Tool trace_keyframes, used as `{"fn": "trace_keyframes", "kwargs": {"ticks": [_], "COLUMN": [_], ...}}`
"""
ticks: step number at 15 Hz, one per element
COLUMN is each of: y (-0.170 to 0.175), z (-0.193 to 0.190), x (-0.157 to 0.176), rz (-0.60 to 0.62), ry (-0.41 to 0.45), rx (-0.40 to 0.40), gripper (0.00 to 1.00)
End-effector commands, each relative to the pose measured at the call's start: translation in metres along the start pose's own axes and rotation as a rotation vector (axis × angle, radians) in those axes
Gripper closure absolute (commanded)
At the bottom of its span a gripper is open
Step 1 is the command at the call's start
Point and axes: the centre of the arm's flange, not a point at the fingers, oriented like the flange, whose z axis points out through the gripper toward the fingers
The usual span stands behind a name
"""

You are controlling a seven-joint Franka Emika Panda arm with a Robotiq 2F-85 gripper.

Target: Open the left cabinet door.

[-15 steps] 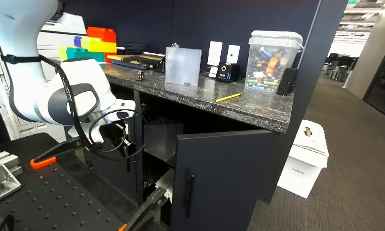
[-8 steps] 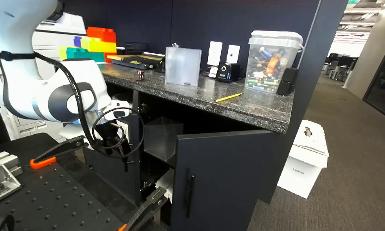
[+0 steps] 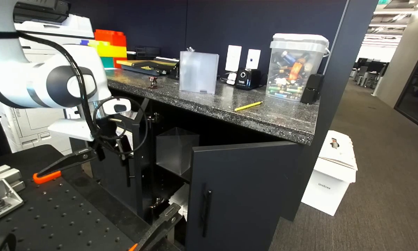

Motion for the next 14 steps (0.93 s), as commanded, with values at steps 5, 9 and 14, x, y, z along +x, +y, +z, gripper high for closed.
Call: {"fn": "trace_keyframes", "kwargs": {"ticks": [5, 9, 14], "y": [-0.052, -0.053, -0.05], "z": [-0.152, -0.164, -0.167], "x": [0.054, 0.063, 0.062], "rz": [-0.081, -0.082, -0.081], "ry": [0.128, 0.152, 0.142], "rx": [0.091, 0.102, 0.099], "gripper": [0.0, 0.0, 0.0]}}
